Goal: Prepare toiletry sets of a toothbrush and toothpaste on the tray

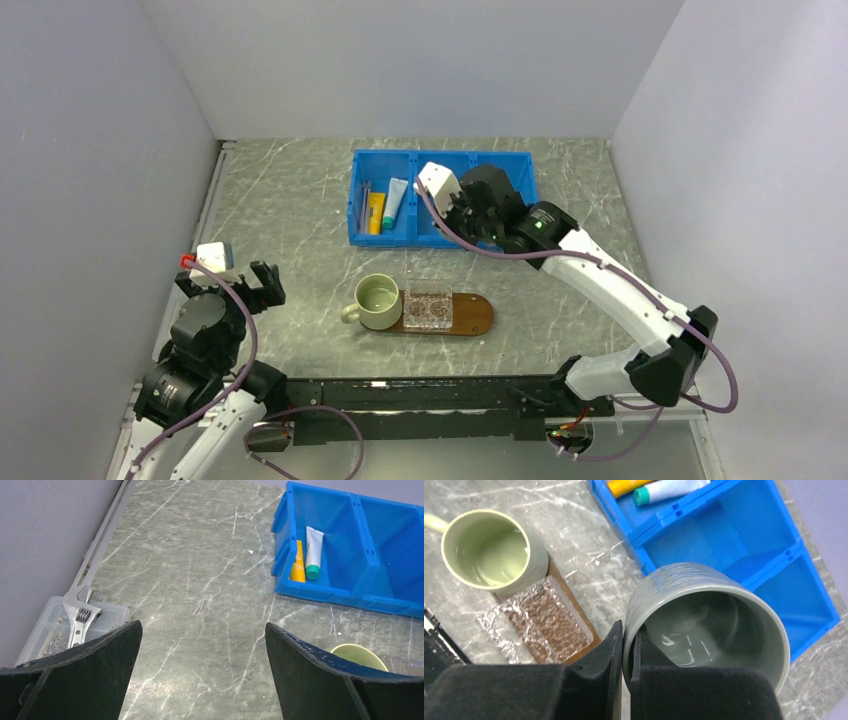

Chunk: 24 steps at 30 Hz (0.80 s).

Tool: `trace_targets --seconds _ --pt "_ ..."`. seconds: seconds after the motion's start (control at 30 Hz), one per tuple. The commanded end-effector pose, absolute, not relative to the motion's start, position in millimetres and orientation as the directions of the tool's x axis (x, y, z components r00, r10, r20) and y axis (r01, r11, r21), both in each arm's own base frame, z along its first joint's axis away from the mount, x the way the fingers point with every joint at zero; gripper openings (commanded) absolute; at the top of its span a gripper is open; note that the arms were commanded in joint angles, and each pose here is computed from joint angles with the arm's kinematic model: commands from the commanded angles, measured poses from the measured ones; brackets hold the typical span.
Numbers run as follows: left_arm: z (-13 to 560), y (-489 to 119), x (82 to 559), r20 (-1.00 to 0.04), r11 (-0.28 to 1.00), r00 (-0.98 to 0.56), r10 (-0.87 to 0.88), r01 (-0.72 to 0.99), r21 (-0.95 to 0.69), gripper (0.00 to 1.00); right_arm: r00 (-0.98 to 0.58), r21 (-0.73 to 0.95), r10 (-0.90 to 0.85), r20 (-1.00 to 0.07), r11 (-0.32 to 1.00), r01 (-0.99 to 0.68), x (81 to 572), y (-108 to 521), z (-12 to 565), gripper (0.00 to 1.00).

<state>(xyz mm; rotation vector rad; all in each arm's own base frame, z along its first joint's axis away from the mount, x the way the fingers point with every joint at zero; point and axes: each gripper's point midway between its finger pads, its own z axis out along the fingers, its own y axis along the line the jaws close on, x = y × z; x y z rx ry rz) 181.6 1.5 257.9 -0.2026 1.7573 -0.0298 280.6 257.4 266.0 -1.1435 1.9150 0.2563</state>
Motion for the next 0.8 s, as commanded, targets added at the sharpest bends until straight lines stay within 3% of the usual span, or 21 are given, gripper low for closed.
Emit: trace_targets --seconds 0.0,0.43,0.77 --pt "263.6 -0.4 185.1 -0.974 0.985 -0.168 -0.152 -0.112 -0.134 0.99 -0.192 -0.255 -0.548 -0.814 0.635 -0.730 269.9 244.9 293.5 0.00" --pt "264.6 -0.3 184.1 -0.975 0.984 -0.161 -0.155 -0.109 -0.139 0.99 -0.358 -0.152 -0.561 -0.746 0.667 -0.730 211.0 215.1 231.0 0.00" --pt "265.5 -1.1 183.4 -0.975 0.985 -0.157 -0.157 -0.102 -0.142 0.99 -0.399 -0.059 -0.534 -0.745 0.649 -0.758 180.0 213.7 194.5 0.00"
